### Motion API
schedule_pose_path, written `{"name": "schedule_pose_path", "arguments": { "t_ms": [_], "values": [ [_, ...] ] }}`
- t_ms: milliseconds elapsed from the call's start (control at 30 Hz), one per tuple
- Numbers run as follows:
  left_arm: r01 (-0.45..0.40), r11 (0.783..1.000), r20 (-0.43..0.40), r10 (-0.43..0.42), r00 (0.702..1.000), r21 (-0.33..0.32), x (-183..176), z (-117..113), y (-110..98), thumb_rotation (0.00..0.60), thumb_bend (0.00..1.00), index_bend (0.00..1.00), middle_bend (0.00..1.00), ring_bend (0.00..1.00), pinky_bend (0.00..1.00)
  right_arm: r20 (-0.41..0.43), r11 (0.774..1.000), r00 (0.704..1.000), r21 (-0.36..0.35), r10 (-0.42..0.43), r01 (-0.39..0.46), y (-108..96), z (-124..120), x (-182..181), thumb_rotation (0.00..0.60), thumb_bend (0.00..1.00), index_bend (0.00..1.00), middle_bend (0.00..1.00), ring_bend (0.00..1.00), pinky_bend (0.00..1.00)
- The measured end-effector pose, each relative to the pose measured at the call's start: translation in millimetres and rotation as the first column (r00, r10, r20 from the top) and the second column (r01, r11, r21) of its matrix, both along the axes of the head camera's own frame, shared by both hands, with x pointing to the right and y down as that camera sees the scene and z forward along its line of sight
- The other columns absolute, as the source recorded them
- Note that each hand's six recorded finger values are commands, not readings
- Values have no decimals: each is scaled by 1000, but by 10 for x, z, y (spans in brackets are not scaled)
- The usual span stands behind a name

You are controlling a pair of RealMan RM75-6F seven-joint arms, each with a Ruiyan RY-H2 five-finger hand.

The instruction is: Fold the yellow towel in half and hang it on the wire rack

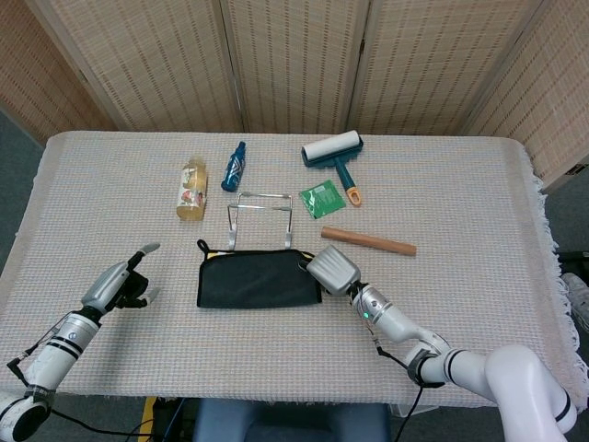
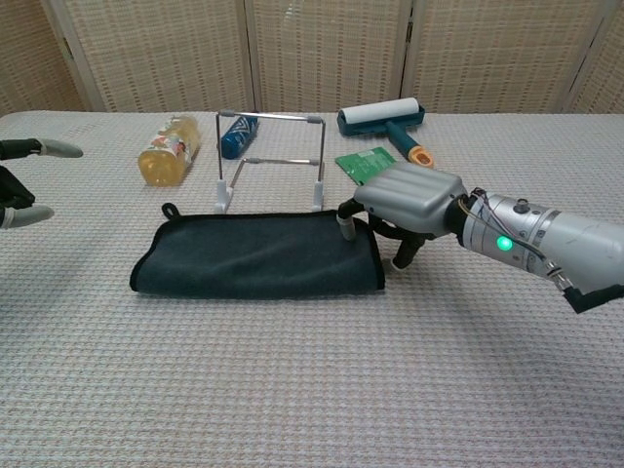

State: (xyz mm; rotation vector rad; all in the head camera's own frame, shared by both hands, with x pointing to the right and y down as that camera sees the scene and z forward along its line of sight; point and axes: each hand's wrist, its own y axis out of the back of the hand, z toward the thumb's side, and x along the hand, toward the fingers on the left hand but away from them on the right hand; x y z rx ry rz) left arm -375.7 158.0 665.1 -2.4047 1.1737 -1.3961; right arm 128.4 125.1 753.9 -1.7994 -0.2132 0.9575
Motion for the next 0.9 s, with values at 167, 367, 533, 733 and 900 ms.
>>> {"name": "schedule_pose_path", "arguments": {
  "t_ms": [167, 367, 533, 733, 900],
  "values": [
    [-2, 1000, 0, 2, 1000, -2, -10, -8, 18, 600, 434, 0, 915, 858, 927, -13, 1000, 1000, 9, -23, 23, 27, 17, -12, 600, 221, 401, 889, 1000, 1000],
    [3, 1000, 1, -3, 1000, -4, -35, -11, 23, 600, 434, 0, 915, 858, 927, -3, 1000, 1000, 26, -17, 17, 26, 21, -30, 600, 279, 413, 893, 1000, 1000],
    [5, 1000, 1, -5, 1000, -3, -46, -17, 27, 600, 434, 0, 915, 858, 927, 14, 999, 1000, 35, -11, 11, 25, 19, -64, 600, 413, 467, 899, 1000, 1000],
    [12, 1000, 2, -12, 1000, -2, -67, -21, 16, 600, 434, 0, 915, 858, 927, 36, 999, 999, 41, -5, 3, 8, -13, -63, 600, 513, 532, 904, 1000, 1000],
    [15, 1000, 7, -15, 1000, -1, -87, -24, 6, 600, 434, 0, 915, 858, 927, 89, 998, 996, 64, 18, -23, -79, -151, -54, 600, 555, 585, 911, 1000, 1000]
  ]
}}
